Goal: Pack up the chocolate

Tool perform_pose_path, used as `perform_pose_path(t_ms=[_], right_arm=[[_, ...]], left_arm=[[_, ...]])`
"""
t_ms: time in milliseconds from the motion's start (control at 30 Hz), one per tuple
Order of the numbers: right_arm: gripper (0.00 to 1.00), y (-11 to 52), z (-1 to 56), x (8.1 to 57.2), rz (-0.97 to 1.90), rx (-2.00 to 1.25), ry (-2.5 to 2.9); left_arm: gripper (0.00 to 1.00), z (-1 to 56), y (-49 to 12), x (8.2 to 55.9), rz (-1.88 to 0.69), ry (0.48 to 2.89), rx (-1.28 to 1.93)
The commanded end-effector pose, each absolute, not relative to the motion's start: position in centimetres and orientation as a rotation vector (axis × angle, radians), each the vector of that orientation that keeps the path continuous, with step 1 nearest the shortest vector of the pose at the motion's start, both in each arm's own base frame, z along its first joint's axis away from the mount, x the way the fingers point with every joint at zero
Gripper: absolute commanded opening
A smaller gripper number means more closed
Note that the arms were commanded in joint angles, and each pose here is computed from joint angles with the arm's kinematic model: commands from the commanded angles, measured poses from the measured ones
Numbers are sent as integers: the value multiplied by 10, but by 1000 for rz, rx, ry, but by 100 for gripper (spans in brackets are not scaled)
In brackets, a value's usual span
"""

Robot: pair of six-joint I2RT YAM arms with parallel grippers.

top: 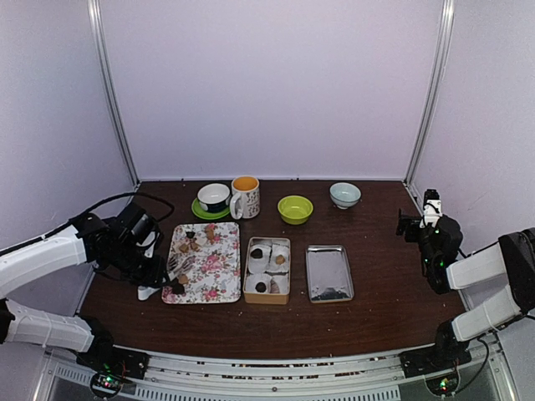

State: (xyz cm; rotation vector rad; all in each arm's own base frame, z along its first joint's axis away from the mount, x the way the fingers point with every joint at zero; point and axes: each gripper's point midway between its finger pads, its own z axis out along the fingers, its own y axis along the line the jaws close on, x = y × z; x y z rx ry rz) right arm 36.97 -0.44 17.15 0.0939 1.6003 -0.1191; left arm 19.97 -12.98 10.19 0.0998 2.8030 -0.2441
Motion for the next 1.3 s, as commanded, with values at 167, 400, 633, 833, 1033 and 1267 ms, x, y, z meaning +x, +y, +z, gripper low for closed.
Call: perform_pose_path(t_ms=[167,400,633,833,1033,1267], right_arm=[[100,-10,174,370,-130,122,1588],[100,-10,174,370,-131,123,1588],[100,-9,175,370,-129,122,1586],[100,-10,174,370,-130,123,1587],[100,-10,174,370,-130,122,1587],[100,-9,174,370,-129,121,1587]], left_arm=[[41,98,-130,212,-231,2770,81],[33,96,-131,211,-239,2777,84],[22,110,-132,214,-251,2751,95],[21,120,-135,215,-273,2731,107],[21,122,-136,215,-286,2727,114],[21,127,-137,214,-302,2720,114]])
